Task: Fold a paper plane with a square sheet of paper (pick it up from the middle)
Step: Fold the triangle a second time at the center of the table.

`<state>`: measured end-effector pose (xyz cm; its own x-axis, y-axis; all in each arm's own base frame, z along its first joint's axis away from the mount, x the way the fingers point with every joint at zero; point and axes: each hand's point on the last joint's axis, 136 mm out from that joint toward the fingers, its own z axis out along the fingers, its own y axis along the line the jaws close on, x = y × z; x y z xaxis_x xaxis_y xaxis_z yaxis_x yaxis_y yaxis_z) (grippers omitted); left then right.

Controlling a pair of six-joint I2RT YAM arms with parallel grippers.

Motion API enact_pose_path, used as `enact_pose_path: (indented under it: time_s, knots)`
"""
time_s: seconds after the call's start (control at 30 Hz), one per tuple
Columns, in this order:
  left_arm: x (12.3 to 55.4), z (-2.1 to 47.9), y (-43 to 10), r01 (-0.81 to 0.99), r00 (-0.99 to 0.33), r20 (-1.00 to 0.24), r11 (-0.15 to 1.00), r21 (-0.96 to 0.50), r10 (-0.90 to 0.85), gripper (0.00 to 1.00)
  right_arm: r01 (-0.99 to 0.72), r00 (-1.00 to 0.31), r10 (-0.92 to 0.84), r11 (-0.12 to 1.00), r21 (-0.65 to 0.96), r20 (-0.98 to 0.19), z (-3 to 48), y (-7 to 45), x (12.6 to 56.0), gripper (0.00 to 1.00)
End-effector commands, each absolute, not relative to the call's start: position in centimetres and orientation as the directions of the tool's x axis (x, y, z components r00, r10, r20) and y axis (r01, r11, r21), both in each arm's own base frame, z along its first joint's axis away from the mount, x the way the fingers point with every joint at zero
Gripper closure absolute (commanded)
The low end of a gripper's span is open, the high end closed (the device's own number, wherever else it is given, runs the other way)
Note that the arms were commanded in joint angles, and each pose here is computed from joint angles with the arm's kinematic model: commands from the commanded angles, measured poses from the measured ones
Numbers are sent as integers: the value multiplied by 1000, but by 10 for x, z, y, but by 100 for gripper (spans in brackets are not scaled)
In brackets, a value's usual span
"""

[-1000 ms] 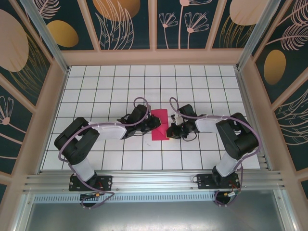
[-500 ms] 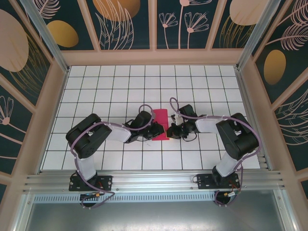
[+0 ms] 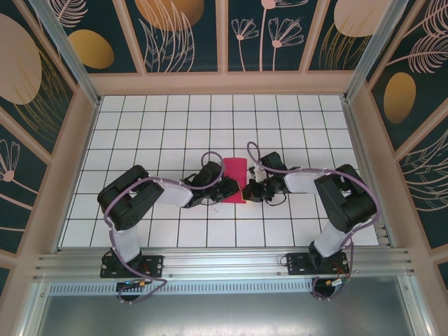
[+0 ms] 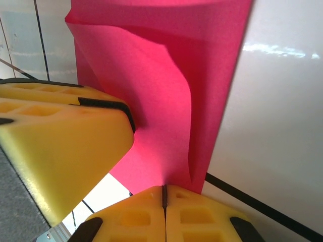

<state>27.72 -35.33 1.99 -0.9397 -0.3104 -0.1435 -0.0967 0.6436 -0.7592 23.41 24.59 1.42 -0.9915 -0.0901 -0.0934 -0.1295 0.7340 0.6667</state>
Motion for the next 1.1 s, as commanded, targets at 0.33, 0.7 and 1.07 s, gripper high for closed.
enact_pose_path:
  time_s: [0.33,0.7,1.07]
  knots:
    - [299,15,-326,-170,-895,-220,752,-637,-389,74,-80,-997,-71,820,567,-38,-11,221,221,96]
    - [316,18,-323,-179,-878,-243,754,-632,-412,70,-77,-997,-70,819,569,-34,-12,220,219,96]
    - [329,18,-312,-194,-867,-247,749,-633,-434,67,-80,-997,-75,819,568,-32,-13,220,217,97]
